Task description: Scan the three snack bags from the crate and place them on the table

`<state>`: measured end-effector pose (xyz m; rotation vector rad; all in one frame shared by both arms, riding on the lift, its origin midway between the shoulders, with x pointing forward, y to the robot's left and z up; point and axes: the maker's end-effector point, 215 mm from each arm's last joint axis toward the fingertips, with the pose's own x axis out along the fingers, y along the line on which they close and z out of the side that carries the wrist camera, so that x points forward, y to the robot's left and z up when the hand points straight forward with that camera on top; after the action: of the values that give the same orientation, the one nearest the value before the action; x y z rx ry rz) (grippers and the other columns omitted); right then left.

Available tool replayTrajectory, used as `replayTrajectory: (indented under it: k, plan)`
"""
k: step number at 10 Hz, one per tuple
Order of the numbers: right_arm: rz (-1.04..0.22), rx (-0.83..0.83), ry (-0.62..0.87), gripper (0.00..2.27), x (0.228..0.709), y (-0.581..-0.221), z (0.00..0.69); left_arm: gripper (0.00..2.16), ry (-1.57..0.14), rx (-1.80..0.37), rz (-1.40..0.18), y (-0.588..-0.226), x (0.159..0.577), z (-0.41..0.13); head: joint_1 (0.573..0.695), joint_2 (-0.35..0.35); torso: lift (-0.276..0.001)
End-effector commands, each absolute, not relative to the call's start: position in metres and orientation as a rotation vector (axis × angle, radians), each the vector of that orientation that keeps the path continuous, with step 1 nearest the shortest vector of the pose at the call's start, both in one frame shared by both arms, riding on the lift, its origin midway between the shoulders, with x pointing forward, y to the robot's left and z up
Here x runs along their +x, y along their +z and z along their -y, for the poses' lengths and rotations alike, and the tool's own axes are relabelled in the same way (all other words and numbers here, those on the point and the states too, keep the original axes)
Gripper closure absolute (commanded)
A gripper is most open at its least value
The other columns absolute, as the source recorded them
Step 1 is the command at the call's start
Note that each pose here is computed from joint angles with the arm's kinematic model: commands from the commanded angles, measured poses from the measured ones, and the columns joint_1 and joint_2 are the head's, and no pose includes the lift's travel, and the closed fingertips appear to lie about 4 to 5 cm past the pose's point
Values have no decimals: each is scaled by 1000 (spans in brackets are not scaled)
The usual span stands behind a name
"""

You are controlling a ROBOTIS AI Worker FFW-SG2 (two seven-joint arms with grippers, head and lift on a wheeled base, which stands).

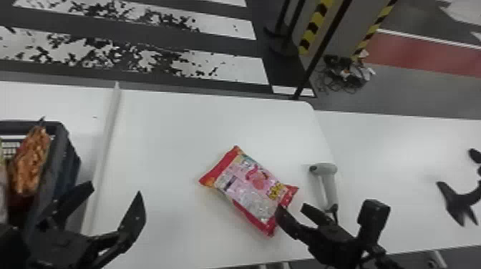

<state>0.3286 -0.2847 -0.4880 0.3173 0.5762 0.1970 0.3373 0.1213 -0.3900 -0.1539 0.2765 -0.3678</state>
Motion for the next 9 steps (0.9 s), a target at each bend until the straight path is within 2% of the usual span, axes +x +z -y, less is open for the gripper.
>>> replayTrajectory:
  k: [1,4,9]
  plan:
    - [-541,291,136,124,337,-487,319,33,-377,-159,-276,-392,334,-121,695,-272,-62]
    - [-497,251,10,124,331,-476,390,33,-410,-163,-251,-390,330,-119,695,-350,-62]
    - [-552,292,49,113,321,-485,371,33,-441,-180,-206,-377,330,-103,695,-350,-62]
